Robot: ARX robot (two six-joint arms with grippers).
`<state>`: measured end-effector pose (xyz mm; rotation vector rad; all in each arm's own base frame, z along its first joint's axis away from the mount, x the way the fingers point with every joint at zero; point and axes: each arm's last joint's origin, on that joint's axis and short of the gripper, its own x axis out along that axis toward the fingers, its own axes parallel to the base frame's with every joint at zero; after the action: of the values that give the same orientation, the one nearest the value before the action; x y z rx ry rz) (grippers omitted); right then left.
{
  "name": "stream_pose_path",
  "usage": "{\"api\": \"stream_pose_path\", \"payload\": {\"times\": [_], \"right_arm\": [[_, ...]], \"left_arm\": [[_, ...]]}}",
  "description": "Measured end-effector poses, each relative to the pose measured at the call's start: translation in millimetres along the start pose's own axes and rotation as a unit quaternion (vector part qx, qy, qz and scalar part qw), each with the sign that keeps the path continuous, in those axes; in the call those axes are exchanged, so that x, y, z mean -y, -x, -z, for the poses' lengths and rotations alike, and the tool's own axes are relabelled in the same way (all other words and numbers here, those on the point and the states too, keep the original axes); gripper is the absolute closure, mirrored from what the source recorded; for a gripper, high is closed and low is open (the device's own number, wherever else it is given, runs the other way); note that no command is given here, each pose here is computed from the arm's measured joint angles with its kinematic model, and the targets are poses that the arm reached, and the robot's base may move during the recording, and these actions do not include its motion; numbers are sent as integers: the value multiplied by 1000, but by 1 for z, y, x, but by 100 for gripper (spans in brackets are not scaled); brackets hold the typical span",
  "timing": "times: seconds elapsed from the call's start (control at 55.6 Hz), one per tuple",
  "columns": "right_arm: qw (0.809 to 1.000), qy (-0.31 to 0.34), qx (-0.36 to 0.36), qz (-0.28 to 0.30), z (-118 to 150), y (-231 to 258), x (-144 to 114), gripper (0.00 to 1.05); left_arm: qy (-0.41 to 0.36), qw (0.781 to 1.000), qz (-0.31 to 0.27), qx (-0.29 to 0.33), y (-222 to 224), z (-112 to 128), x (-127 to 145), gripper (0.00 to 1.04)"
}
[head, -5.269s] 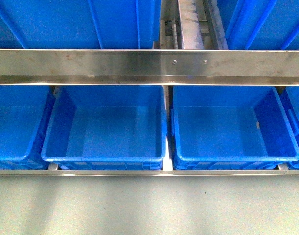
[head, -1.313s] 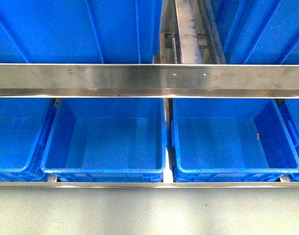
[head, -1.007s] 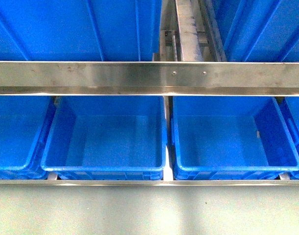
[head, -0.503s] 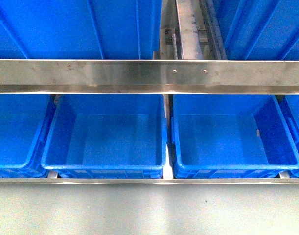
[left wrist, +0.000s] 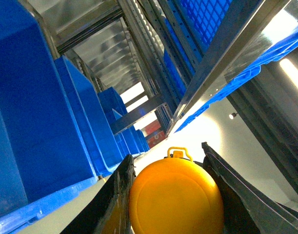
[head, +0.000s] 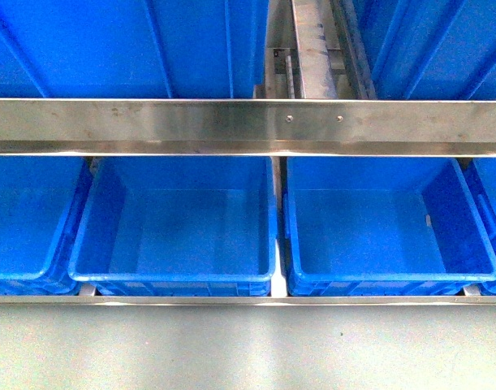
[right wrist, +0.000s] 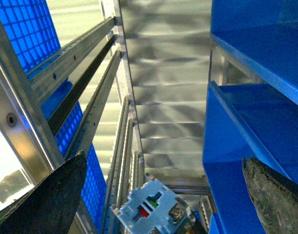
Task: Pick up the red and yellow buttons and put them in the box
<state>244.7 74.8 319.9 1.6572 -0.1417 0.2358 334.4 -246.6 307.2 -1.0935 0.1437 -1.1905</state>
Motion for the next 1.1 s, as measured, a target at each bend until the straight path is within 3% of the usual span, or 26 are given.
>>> {"api": "stream_pose_path", "payload": {"times": [0.593,0.917,1.097], "right_arm": [[1000,22,-3,-11,3,1,-2,8],[999,37,2,7,2,2,2,59],[999,41,9,12,-3,5,3,63]], "left_arm": [[21,1000,-21,-6,0,20,-8,71],[24,999,-30,-7,-1,24,-8,71],[28,999,-34,-12,-3,29,-7,72]]}}
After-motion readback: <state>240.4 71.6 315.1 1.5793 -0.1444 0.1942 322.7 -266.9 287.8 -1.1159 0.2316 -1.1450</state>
